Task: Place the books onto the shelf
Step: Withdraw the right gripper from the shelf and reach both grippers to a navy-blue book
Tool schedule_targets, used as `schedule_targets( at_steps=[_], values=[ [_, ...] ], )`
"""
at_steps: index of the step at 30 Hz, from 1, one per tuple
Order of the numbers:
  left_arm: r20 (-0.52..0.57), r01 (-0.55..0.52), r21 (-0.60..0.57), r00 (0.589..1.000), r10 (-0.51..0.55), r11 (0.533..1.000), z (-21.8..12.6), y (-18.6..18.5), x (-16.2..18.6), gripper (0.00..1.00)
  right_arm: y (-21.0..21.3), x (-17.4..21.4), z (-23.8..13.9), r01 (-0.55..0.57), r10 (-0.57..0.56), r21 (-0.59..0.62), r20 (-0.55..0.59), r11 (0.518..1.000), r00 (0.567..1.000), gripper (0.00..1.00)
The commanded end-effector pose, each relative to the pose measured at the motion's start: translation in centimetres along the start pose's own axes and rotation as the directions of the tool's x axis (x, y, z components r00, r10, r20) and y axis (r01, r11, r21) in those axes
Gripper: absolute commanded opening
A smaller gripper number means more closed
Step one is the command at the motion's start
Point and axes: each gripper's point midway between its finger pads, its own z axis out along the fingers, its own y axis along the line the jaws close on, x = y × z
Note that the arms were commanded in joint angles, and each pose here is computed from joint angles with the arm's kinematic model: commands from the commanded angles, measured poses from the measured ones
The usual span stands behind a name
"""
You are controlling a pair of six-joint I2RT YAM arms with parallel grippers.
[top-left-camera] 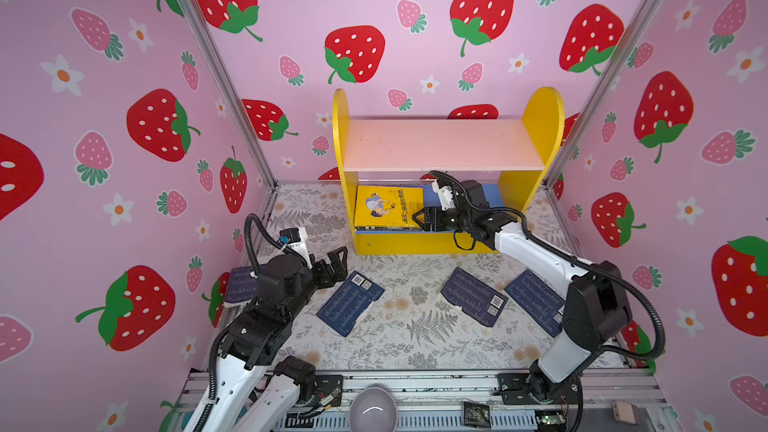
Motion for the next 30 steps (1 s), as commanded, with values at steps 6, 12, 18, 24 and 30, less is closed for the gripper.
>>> schedule_targets(
  at_steps=[6, 12, 18, 24, 30],
  values=[
    [-0.096, 0.067, 0.003, 0.993, -0.067, 0.998, 2.1, 0.3, 2.7, 0.99, 2.3, 0.0, -4.7, 0.121, -0.118, -0.049, 0.062, 0.992, 0.991, 0.76],
    [-0.309, 0.298, -0.119, 0.896, -0.321, 0.947, 5.4, 2.9, 11.3, 0.96, 0.1, 6.2, -6.2, 0.054, -0.054, -0.011, -0.007, 0.998, 0.999, 0.74],
    [-0.378, 0.299, -0.251, 0.846, -0.377, 0.921, 6.0, 5.3, 16.3, 0.95, -2.5, 11.9, -6.4, -0.078, 0.079, 0.034, -0.041, 0.996, 0.996, 0.72],
    [-0.311, 0.365, -0.401, 0.809, -0.499, 0.841, 4.5, 8.9, 19.2, 0.96, 0.3, 14.7, -3.9, 0.01, -0.014, -0.061, -0.068, 0.998, 0.998, 0.7],
    [-0.214, 0.407, -0.493, 0.8, -0.561, 0.769, 2.8, 12.1, 21.1, 0.96, 5.0, 17.3, 0.9, 0.16, -0.187, -0.182, -0.143, 0.97, 0.972, 0.67]
  ],
)
